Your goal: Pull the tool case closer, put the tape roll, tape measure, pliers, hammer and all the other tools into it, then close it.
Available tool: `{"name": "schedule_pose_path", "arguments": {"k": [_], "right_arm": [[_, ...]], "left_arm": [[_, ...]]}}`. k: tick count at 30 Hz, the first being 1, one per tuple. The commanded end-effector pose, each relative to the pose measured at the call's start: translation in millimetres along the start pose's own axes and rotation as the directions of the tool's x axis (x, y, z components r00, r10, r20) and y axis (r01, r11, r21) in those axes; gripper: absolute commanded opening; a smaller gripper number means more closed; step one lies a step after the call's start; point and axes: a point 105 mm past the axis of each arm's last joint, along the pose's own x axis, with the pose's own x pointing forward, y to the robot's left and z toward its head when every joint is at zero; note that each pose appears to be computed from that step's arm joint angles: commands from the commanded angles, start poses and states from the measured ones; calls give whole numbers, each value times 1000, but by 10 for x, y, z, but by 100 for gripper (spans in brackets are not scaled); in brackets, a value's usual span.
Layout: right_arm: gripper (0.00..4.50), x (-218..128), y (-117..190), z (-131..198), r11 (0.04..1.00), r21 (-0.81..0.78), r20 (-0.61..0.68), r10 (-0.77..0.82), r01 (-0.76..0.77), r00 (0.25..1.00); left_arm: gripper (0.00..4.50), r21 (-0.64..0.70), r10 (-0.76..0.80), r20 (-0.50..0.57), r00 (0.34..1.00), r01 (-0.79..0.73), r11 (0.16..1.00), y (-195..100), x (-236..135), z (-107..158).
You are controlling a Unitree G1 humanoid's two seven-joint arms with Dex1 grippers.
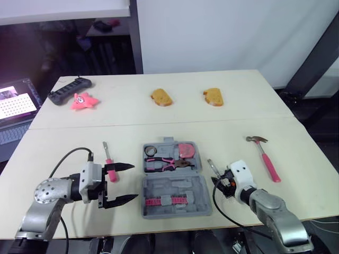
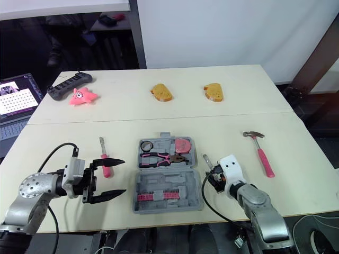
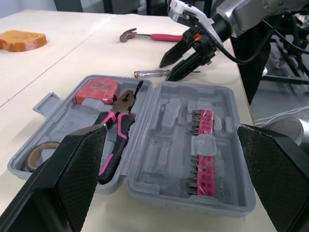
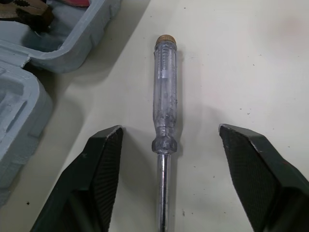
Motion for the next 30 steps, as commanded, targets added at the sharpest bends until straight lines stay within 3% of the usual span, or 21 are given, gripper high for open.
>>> {"name": "schedule_pose_path", "arguments": {"k": [1, 5, 6, 14, 17, 19, 24, 28, 30], "right_arm": [[215, 8, 50, -179, 1000, 23, -67, 2, 0, 998], [18, 3, 68, -159, 1000, 26, -64, 2, 0, 998], [3, -1, 74, -145, 1000, 18, -61, 1, 0, 998], [3, -73, 78, 196, 996, -88, 23, -4, 6, 1000], [3, -205, 150, 604, 969, -242, 96, 70, -45, 993], [3, -321, 351, 949, 918, -365, 118, 212, -157, 970], [3, -422, 890, 1348, 736, -507, -40, 499, -448, 866], [3, -363, 1171, 1335, 579, -552, -266, 560, -600, 785], [3, -291, 1225, 1339, 555, -551, -325, 546, -624, 772]], "left_arm": [[450, 10, -1, 12, 1000, 1, 1000, -20, 9, 46], [450, 9, 0, 12, 1000, 0, 1000, -26, 14, 50], [450, 9, 1, 13, 1000, -1, 1000, -23, 15, 54], [450, 19, 17, 18, 1000, -17, 1000, 30, 29, 77], [450, 25, 39, 15, 999, -39, 999, 101, 5, 84], [450, 30, 54, 9, 998, -54, 998, 156, -19, 81], [450, 33, 61, 0, 998, -61, 998, 219, -54, 65], [450, 27, 50, -20, 999, -49, 998, 209, -112, 31], [450, 25, 43, -28, 999, -42, 999, 196, -135, 14]]}}
